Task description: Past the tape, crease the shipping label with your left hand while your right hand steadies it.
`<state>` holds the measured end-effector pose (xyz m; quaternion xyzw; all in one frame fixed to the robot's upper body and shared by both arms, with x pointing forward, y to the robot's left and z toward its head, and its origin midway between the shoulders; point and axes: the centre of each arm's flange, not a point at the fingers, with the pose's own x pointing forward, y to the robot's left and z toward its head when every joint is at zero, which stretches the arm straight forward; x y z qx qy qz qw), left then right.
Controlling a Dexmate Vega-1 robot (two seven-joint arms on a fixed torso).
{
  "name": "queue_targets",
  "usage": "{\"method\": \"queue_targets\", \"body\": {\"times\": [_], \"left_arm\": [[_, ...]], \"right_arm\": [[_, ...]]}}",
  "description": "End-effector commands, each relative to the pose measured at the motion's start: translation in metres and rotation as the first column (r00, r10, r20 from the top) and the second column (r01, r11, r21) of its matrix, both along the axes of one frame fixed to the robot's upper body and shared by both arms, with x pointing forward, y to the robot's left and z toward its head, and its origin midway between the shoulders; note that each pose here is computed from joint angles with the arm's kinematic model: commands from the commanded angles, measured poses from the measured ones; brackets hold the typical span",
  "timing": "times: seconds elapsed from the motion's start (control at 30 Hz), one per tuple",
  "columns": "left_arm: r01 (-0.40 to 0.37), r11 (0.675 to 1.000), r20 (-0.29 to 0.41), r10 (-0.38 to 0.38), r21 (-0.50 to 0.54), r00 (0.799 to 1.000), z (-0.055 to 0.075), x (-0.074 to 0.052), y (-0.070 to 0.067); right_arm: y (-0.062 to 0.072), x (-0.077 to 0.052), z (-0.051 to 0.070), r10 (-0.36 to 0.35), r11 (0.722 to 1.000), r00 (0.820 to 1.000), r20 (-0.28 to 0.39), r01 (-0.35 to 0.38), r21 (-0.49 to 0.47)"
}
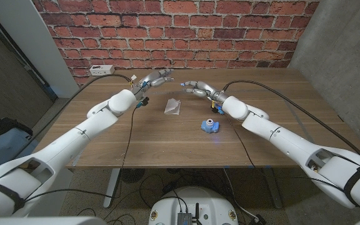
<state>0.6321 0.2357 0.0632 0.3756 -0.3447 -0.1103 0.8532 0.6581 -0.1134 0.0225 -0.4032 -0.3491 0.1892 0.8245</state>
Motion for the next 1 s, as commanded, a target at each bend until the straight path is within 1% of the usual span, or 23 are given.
{"method": "queue_targets", "body": {"times": [0.03,0.27,0.4,0.5,0.57,0.67,0.8,0.9,1.0], "left_arm": [[0.067,0.992,-0.008,-0.068,-0.112,0.998,-0.012,0.003,0.017],[0.104,0.982,-0.013,-0.108,-0.156,0.994,-0.015,0.008,0.028],[0.123,0.977,-0.016,-0.127,-0.176,0.992,-0.017,0.011,0.034],[0.138,0.973,-0.020,-0.144,-0.187,0.989,-0.018,0.014,0.038],[0.145,0.972,-0.022,-0.151,-0.186,0.988,-0.019,0.016,0.040],[0.154,0.969,-0.026,-0.162,-0.195,0.986,-0.020,0.018,0.043],[0.147,0.964,-0.033,-0.158,-0.220,0.987,-0.022,0.020,0.050],[0.131,0.960,-0.050,-0.147,-0.246,0.988,-0.025,0.024,0.054],[0.117,0.952,-0.069,-0.142,-0.283,0.988,-0.027,0.027,0.058]], "right_arm": [[-0.014,0.002,-0.001,0.038,0.983,0.998,-0.046,-0.029,0.184],[-0.017,0.003,-0.003,0.046,0.962,0.997,-0.060,-0.028,0.270],[-0.022,0.002,-0.004,0.043,0.942,0.997,-0.059,-0.021,0.335],[-0.028,0.000,-0.005,0.037,0.926,0.998,-0.058,-0.012,0.378],[-0.033,-0.001,-0.006,0.033,0.913,0.998,-0.053,-0.009,0.408],[-0.044,-0.004,-0.007,0.025,0.884,0.998,-0.051,0.002,0.467],[-0.058,-0.006,-0.007,-0.007,0.851,0.999,-0.044,0.030,0.524],[-0.063,-0.007,-0.010,-0.017,0.826,0.999,-0.035,0.034,0.562],[-0.063,-0.009,-0.014,-0.018,0.815,1.000,-0.019,0.026,0.578]]}}
